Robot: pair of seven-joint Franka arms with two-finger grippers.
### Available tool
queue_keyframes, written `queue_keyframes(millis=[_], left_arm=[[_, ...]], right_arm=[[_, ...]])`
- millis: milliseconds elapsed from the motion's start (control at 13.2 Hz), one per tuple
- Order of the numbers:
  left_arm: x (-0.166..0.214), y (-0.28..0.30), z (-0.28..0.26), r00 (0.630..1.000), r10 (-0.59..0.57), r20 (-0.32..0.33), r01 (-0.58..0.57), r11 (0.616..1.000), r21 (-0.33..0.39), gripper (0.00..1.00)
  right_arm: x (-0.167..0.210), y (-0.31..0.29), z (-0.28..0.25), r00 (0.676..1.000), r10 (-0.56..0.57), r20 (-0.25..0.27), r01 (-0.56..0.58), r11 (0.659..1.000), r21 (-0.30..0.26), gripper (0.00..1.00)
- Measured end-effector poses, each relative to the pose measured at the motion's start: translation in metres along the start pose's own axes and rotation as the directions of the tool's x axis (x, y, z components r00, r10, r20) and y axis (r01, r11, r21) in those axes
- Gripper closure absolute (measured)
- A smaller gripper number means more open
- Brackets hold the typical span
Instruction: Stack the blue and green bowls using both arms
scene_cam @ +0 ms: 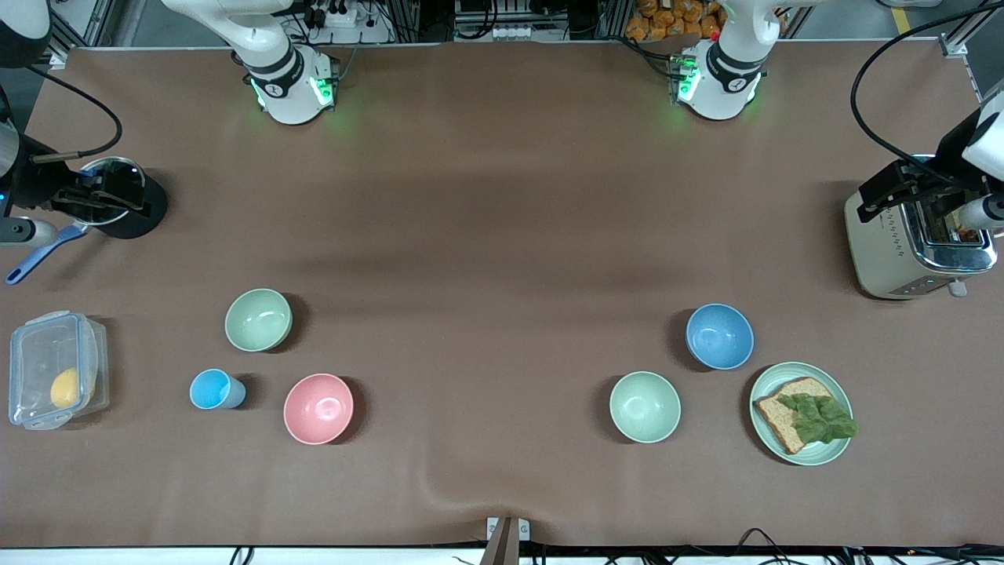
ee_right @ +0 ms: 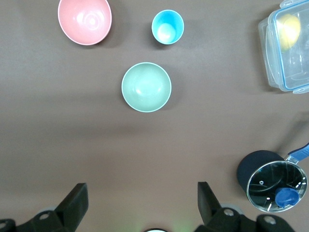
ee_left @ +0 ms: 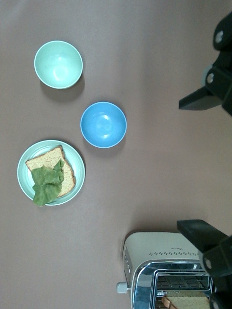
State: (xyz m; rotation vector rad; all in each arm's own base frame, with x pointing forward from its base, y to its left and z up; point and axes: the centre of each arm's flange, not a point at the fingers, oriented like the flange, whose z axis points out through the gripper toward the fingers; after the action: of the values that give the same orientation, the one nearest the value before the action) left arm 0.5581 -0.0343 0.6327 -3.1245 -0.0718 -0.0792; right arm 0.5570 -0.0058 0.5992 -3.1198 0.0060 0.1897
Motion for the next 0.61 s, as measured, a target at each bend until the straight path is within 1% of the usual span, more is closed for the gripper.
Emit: queue_keyframes(millis=[152,303,455,607], left_arm=[[0.0,-0.001,0.002,1.0,-0.002,0.009,0.002,1.0,0.001,0.0],[0.004,-0.004,0.014,0.999,-0.007,0.037,0.007,1.0,0.003,0.0],[0.018,-0.004,0.046,0.996,-0.009,0.089,0.008,1.0,0.004,0.0],[0.043,-0.002,0.098,0.993,-0.007,0.115,0.007,1.0,0.0,0.0]], right_arm=[[0.0,0.005,0.0,1.0,-0.018,-0.004,0.018,1.0,0.0,0.0],[0.0,0.012,-0.001,1.0,-0.021,-0.007,0.021,1.0,0.001,0.0],[0.0,0.014,-0.001,1.0,-0.022,-0.009,0.022,1.0,0.0,0.0],[0.0,0.013,0.0,1.0,-0.023,-0.002,0.023,1.0,0.0,0.0]])
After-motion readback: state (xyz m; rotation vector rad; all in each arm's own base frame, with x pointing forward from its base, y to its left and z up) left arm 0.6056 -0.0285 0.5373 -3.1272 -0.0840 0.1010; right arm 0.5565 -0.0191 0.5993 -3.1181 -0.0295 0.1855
